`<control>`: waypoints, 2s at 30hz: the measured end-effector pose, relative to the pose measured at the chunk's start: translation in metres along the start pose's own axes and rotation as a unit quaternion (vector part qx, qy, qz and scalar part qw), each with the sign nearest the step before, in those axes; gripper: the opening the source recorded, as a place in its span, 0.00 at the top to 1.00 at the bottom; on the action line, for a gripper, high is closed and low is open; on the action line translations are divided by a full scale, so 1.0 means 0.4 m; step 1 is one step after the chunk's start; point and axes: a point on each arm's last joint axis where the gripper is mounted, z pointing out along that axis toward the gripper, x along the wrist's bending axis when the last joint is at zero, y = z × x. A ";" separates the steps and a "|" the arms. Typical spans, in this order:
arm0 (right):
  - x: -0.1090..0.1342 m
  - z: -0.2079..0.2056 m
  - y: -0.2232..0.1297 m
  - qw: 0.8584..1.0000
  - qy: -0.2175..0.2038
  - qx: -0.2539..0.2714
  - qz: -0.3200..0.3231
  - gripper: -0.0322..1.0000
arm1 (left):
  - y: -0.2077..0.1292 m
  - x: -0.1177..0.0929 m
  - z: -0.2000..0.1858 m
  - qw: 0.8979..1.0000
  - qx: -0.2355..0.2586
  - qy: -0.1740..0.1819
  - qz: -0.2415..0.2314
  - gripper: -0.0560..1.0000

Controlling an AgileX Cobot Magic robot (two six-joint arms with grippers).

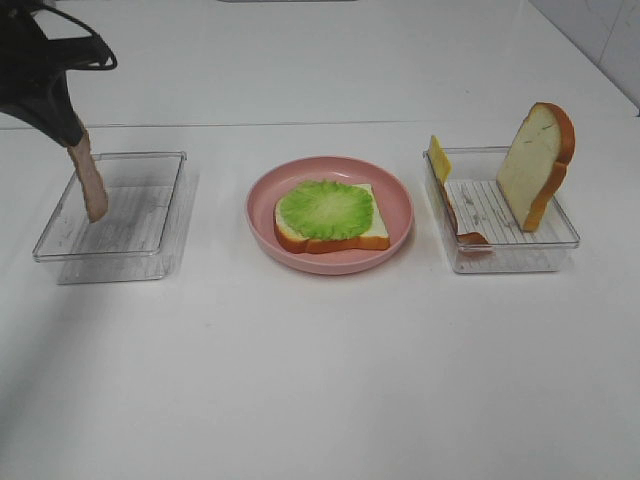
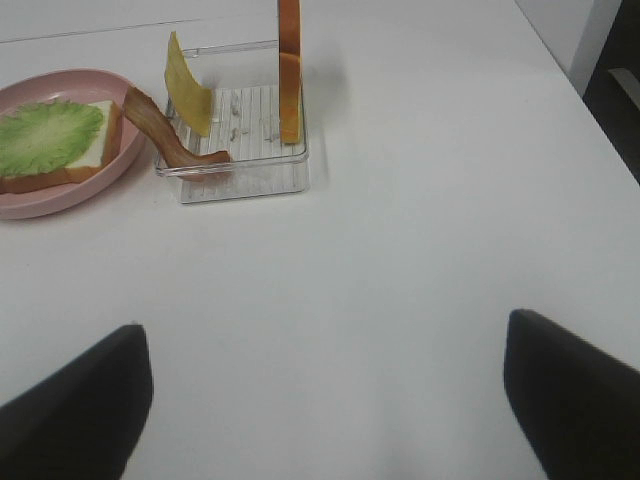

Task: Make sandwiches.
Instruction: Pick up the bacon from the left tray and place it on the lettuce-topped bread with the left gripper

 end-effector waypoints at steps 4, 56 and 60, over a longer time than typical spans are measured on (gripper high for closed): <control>0.000 0.000 0.000 1.000 0.000 0.000 0.000 0.11 | -0.004 -0.033 -0.026 1.000 -0.011 -0.029 0.001 0.95; 0.000 0.000 0.000 1.000 0.000 0.000 0.000 0.11 | -0.052 -0.558 0.346 0.972 -0.063 -0.151 0.170 0.95; 0.000 0.000 0.000 1.000 0.000 0.000 0.000 0.11 | -0.042 -0.531 0.360 0.972 -0.069 -0.106 0.199 0.95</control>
